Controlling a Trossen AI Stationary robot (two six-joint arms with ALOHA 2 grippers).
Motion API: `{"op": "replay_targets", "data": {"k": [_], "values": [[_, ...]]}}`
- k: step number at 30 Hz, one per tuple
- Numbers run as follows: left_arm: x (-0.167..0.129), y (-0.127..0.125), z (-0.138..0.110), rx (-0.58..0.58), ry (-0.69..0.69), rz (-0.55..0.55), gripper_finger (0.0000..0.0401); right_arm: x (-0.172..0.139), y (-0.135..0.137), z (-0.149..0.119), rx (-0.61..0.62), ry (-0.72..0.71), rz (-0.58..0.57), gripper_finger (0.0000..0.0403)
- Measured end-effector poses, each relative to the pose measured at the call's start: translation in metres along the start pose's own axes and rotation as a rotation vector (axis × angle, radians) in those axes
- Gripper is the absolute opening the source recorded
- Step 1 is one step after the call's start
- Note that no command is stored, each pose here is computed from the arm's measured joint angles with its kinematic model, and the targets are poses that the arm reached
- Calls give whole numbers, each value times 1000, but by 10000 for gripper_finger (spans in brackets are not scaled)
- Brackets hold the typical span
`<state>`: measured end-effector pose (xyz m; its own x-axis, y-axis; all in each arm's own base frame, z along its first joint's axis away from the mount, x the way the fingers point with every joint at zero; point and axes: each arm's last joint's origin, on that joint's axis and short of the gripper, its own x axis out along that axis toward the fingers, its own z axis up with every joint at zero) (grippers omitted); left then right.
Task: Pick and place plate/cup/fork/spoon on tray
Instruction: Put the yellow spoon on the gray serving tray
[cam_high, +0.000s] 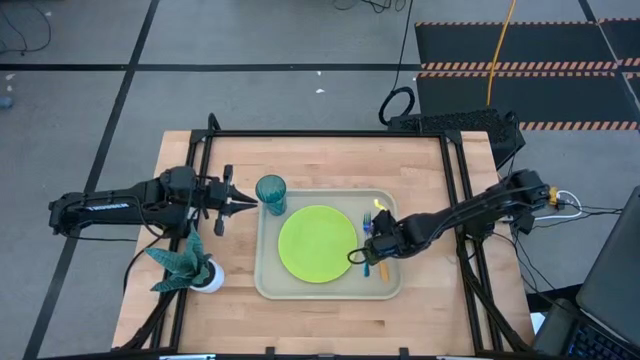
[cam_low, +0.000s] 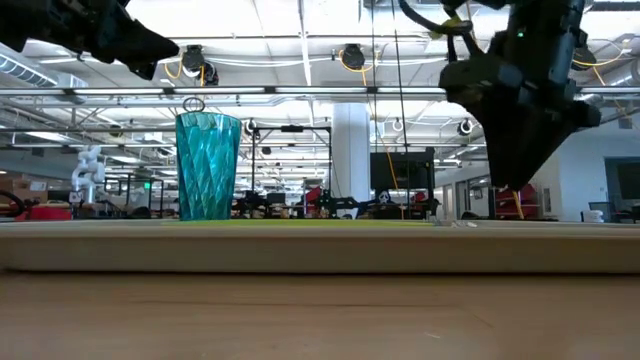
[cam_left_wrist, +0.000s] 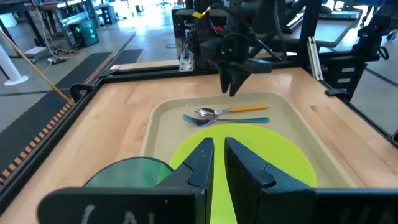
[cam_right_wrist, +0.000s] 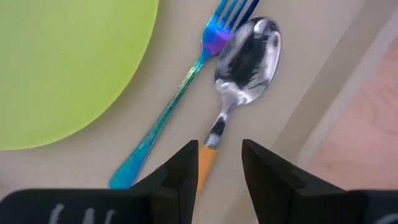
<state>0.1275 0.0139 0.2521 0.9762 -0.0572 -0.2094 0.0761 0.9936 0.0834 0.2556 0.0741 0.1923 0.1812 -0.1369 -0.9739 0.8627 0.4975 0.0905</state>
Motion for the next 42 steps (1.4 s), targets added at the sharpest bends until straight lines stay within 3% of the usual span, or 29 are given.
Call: {"op": "replay_targets", "data": {"k": [5, 11, 16, 24, 29, 38, 42], "values": [[0, 0, 1, 8, -9, 2, 42, -4, 18, 4, 3, 56, -74, 114], [0, 1, 1, 34, -9, 12, 42, 0, 46, 12, 7, 209, -272, 114], [0, 1, 1, 48, -12, 13, 42, 4, 53, 14, 64, 269, -402, 114], [0, 1, 1, 68, -11, 13, 42, 5, 53, 16, 104, 189, -420, 114], [0, 1, 1, 77, -12, 13, 42, 15, 55, 18, 111, 148, -362, 114], [0, 1, 1, 77, -12, 14, 42, 34, 44, 11, 131, 171, -388, 114], [0, 1, 1, 77, -13, 13, 42, 35, 48, 12, 137, 162, -341, 114]]}}
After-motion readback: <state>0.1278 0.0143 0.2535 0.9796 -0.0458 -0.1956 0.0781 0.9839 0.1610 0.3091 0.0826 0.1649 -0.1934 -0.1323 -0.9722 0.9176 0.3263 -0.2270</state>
